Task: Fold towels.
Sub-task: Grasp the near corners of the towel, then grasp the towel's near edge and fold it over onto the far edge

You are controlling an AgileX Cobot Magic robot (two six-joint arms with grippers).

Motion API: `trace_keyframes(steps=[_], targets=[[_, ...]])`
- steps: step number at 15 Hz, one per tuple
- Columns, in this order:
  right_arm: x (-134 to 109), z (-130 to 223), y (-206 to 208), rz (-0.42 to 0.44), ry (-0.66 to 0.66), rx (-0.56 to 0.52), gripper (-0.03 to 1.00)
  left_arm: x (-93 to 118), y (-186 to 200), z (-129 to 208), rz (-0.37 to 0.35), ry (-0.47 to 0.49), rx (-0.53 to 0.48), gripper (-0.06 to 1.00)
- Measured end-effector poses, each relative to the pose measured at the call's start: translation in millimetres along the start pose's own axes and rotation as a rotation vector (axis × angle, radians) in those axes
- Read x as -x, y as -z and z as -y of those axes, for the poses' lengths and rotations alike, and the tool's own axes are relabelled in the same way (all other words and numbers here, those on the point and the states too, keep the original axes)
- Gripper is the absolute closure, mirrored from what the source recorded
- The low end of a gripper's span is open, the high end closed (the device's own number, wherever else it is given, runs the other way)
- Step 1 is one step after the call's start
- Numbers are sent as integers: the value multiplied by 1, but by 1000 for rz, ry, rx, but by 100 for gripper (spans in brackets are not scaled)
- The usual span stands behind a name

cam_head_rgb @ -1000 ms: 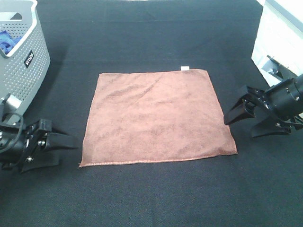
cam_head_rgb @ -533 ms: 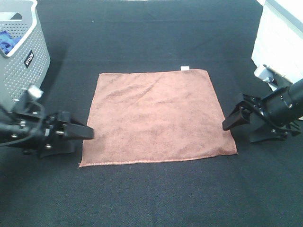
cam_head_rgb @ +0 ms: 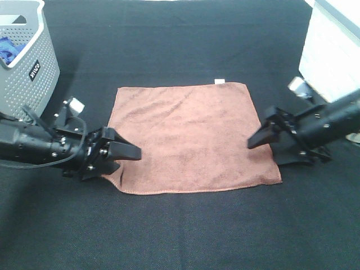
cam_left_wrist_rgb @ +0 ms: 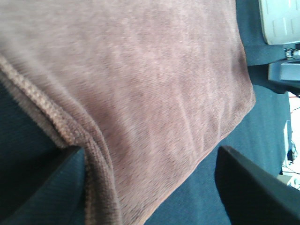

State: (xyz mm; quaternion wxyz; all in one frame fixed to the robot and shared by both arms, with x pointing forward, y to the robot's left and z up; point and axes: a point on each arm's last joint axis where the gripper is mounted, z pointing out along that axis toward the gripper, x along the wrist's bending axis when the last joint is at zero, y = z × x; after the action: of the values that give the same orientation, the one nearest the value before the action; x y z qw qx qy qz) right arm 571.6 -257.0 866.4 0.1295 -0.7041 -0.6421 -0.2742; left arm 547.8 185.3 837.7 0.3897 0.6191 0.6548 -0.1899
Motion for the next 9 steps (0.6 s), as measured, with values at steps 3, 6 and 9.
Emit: trace_keyframes(steps=[3,6,9], targets=[[-20,-2,-14,-12,60,-21,26,1,-4,-2,5,-2,-3,24],[-24,-2,-21,16,31,-29,52,-3,-7,-3,-43,-6,-6,65],[-13,-2,-19,68,-12,-42,89,-3,-8,-3,-51,-15,-11,94]])
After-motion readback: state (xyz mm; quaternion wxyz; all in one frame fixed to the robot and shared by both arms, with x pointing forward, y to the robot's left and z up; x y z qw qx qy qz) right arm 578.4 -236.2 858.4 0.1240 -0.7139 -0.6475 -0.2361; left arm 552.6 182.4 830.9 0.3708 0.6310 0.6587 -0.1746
